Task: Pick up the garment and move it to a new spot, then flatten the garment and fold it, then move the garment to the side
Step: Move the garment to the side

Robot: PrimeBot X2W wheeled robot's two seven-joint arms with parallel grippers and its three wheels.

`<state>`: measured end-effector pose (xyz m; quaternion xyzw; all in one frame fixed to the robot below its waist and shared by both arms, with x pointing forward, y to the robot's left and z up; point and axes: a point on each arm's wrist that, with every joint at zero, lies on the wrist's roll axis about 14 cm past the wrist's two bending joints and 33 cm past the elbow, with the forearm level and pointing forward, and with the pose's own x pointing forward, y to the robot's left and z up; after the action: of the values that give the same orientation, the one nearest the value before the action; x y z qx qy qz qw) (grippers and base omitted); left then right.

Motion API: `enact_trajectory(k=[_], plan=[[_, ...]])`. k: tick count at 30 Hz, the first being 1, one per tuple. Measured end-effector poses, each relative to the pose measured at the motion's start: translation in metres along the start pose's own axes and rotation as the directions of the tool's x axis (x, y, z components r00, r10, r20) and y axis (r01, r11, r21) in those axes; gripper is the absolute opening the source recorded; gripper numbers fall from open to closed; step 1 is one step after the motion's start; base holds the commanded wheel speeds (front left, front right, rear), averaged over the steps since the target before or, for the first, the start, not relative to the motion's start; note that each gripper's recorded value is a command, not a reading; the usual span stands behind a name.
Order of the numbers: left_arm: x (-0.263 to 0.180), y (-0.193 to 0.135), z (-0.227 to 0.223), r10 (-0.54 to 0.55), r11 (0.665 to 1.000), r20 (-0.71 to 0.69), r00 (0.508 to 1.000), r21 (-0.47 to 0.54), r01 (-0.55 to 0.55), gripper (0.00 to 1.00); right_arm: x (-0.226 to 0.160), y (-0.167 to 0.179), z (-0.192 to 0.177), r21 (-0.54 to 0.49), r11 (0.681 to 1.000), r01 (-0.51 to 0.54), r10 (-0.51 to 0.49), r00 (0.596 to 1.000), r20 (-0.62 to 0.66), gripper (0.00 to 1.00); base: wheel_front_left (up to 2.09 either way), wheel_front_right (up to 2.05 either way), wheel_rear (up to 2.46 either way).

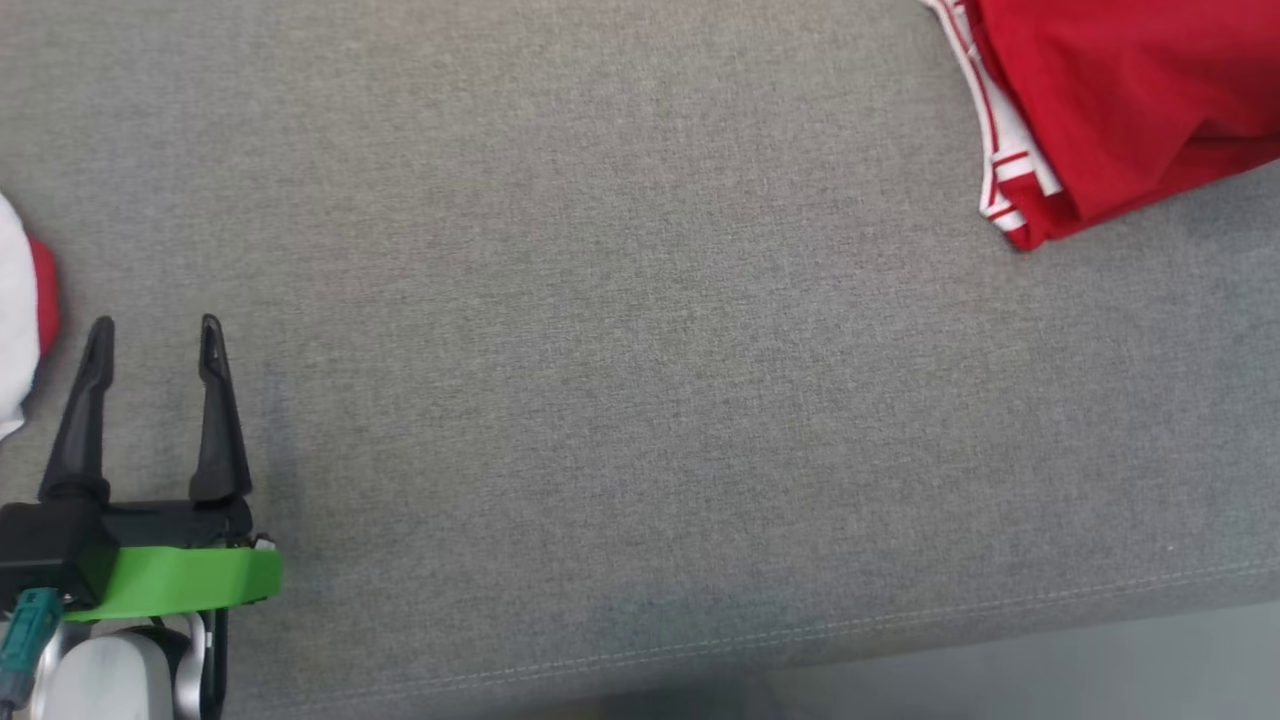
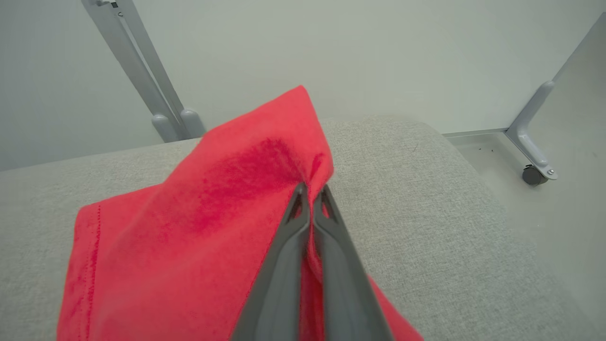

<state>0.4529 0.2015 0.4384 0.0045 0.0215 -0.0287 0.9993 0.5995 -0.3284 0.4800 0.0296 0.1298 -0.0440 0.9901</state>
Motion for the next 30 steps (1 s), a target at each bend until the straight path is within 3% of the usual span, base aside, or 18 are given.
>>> enact_trajectory(k=[13,26,28,29,30], plan=[[0.02,-0.005,-0.019,-0.047,0.998,-0.017,0.999,0.036,0.048,1.0,0.016,-0.062,0.004,-0.076,0.985,0.152,-0.152,0.988,0.008,0.0,0.0,0.0,0.0],[0.023,-0.005,-0.03,-0.057,0.997,-0.035,0.998,0.052,0.059,1.0,0.024,-0.078,-0.009,-0.123,0.972,0.199,-0.202,0.979,-0.006,0.0,0.0,0.0,0.0],[0.023,-0.004,-0.029,-0.055,0.997,-0.036,0.998,0.054,0.057,1.0,0.024,-0.08,-0.011,-0.147,0.968,0.203,-0.207,0.978,-0.01,0.86,0.0,0.0,0.0],[0.022,-0.004,-0.029,-0.054,0.997,-0.035,0.998,0.055,0.056,1.0,0.024,-0.08,-0.01,-0.155,0.967,0.204,-0.208,0.978,-0.011,1.0,0.0,0.0,0.0],[0.022,-0.003,-0.028,-0.052,0.997,-0.034,0.998,0.056,0.054,1.0,0.024,-0.081,-0.01,-0.158,0.966,0.207,-0.212,0.977,-0.014,1.0,0.0,0.0,0.0]])
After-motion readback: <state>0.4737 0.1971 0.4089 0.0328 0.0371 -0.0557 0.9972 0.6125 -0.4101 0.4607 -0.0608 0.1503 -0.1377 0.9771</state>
